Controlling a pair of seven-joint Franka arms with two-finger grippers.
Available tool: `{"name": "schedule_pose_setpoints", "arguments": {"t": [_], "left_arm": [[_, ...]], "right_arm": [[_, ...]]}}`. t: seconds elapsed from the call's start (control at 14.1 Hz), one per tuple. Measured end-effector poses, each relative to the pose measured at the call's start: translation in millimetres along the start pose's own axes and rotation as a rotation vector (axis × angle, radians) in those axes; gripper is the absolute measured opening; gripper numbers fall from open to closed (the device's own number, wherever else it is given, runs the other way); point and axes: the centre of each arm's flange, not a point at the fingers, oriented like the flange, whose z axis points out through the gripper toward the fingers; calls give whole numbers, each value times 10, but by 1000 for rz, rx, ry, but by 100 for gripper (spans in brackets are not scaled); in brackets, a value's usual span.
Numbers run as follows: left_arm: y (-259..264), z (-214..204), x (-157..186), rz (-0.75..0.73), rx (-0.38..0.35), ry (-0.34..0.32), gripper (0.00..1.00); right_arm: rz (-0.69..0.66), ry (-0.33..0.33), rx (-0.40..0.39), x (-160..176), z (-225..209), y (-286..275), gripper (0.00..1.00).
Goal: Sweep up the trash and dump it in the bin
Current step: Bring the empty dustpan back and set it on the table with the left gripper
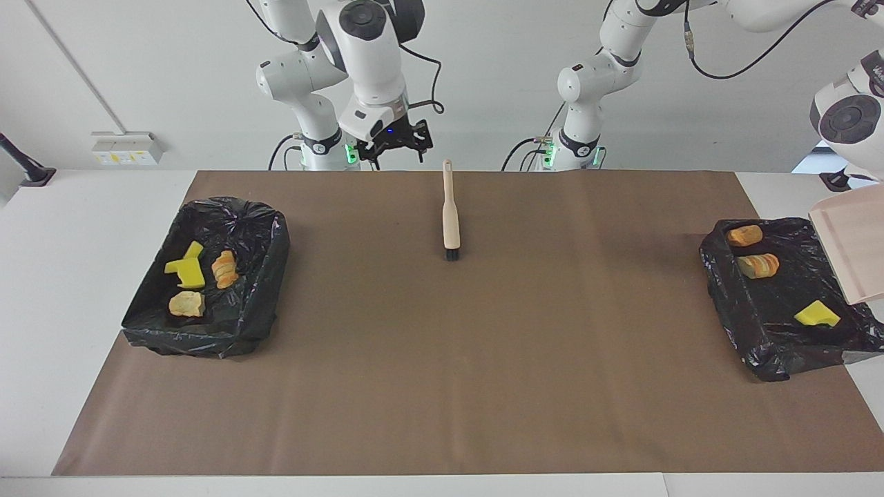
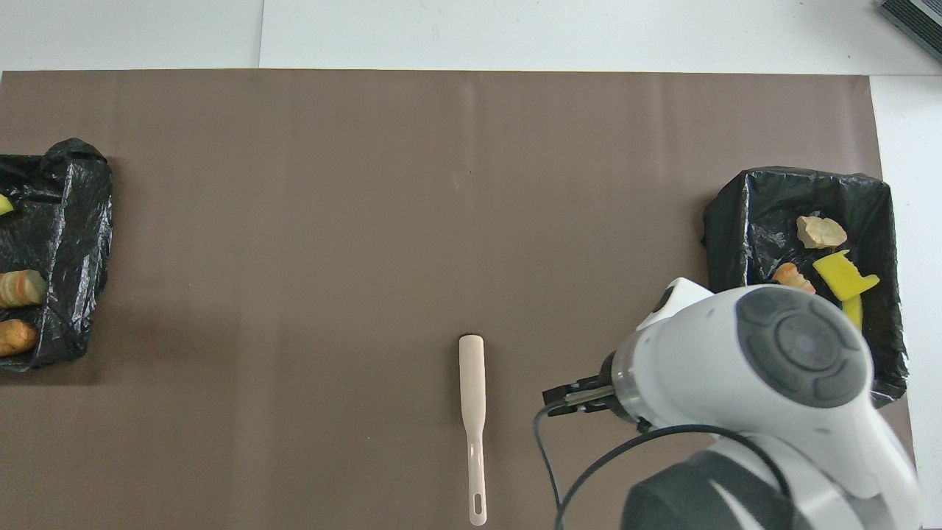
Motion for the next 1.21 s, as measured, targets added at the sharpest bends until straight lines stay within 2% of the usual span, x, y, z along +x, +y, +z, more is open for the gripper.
{"name": "schedule_pose_setpoints", "arguments": {"t": [0.14, 0.21, 0.43, 0.57, 0.71, 1.0, 1.21], "left_arm": [[-148, -360, 233, -59, -21, 76, 33], [-213, -531, 389, -105, -37, 137, 33], [-331, -976, 803, -176, -90, 302, 33], [-371, -1320, 1112, -272, -160, 382, 33], [-411, -1726, 1465, -377, -227, 429, 33], [-482, -2462, 2347, -661, -441, 494, 33], [-626, -2894, 2688, -846, -593, 565, 33]], "right_arm": [[19, 8, 0, 41, -231, 577, 100], [39, 25, -21, 59, -325, 815, 100], [69, 63, -82, 88, -499, 1066, 100], [99, 102, -109, 174, -695, 1238, 100], [159, 138, -105, 262, -895, 1539, 100], [246, 220, -108, 291, -1314, 1990, 100], [267, 225, -109, 261, -1421, 2086, 100]]}}
